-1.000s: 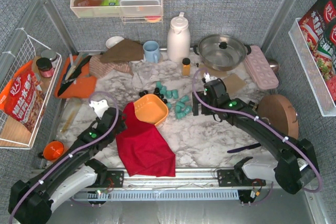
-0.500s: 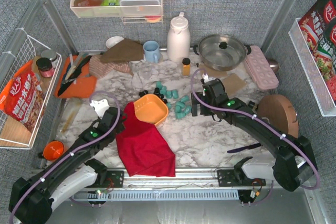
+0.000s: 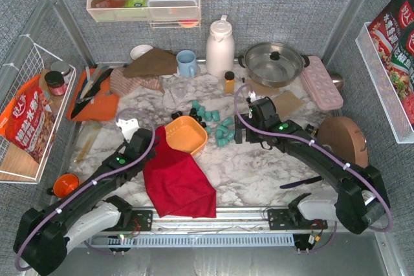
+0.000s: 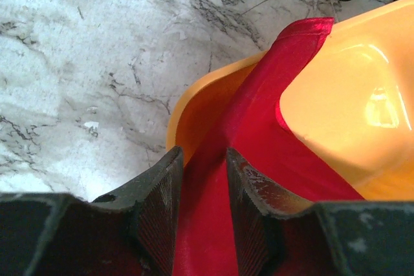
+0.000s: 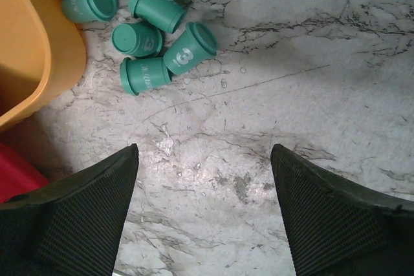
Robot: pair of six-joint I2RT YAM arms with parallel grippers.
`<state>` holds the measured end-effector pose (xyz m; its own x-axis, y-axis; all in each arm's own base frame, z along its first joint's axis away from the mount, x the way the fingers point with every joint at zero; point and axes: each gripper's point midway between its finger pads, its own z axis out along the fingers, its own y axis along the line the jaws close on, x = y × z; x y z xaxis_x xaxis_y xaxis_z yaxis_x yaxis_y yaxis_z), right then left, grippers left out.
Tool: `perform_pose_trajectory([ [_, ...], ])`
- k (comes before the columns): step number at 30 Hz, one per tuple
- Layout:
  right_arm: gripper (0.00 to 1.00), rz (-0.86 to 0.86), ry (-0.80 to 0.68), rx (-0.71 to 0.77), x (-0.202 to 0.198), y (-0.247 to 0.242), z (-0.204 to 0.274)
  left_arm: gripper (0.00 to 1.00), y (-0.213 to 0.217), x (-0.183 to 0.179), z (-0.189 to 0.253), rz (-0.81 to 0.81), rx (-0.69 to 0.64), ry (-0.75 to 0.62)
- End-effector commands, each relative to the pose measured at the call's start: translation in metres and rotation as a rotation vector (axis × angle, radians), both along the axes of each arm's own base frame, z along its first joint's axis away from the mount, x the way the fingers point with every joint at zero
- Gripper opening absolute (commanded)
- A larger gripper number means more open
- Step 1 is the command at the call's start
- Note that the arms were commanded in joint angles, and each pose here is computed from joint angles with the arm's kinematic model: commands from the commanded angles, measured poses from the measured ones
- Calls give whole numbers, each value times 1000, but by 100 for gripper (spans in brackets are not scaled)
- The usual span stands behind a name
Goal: Mix the coffee capsules in the storage basket
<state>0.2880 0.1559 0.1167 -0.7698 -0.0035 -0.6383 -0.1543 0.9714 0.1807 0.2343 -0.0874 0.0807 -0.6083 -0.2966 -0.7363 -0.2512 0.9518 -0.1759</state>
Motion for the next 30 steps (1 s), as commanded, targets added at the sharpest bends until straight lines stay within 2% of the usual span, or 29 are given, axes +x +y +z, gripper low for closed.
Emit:
perform_pose_trajectory([
  [1,88,3,-11,23,3,4,2,43,-6,14,10,-17,5,-47],
  [12,88,5,-9,11,2,2,1,41,-4,17,3,3,26,-34],
  [19,88,3,-10,14,1,2,2,33,-12,19,-1,-36,17,-22],
  [22,88,3,-13,16,1,2,3,23,-17,21,0,-60,14,-15],
  [25,88,3,-16,18,1,2,5,0,-23,25,9,-98,21,-17],
  [30,88,2,-24,15,0,0,10,0,-37,38,50,-204,47,-63],
])
